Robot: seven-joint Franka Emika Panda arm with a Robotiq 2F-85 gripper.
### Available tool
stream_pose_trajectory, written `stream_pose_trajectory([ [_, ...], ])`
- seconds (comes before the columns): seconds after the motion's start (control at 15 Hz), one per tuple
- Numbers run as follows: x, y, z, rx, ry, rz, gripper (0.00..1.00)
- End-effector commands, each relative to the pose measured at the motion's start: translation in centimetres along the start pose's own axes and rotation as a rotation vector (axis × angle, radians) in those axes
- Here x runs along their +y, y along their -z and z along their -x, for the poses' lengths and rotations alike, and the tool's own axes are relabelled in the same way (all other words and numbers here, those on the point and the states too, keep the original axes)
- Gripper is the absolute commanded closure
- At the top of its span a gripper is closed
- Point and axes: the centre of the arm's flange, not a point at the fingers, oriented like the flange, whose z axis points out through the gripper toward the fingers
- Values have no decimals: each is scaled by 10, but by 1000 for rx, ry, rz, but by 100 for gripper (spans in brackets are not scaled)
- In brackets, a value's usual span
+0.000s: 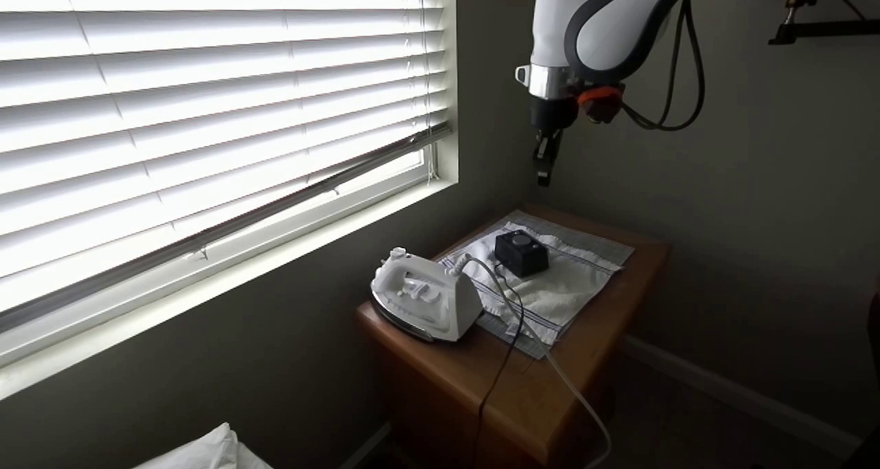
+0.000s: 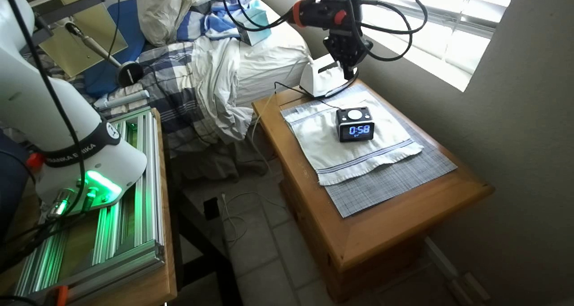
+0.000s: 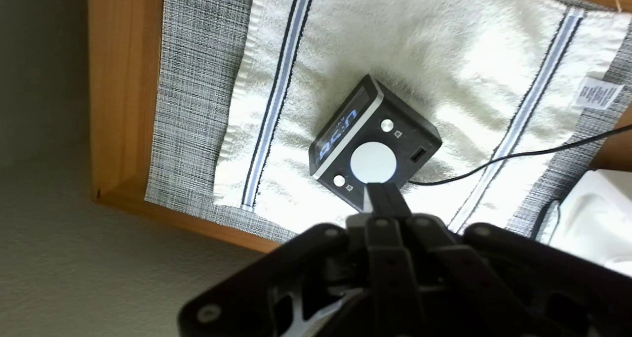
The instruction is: Press down on the top of the alarm clock.
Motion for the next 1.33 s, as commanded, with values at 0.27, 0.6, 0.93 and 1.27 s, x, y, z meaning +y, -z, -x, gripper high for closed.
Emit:
stream_pose_trajectory([
  [0.27, -11, -18, -18, -56, 24, 1, 100],
  [0.6, -16, -45, -34, -80, 30, 8, 100],
  [0.93, -11, -73, -50, -94, 11, 8, 100],
  [1.27, -5, -99, -55, -172, 2, 11, 100],
])
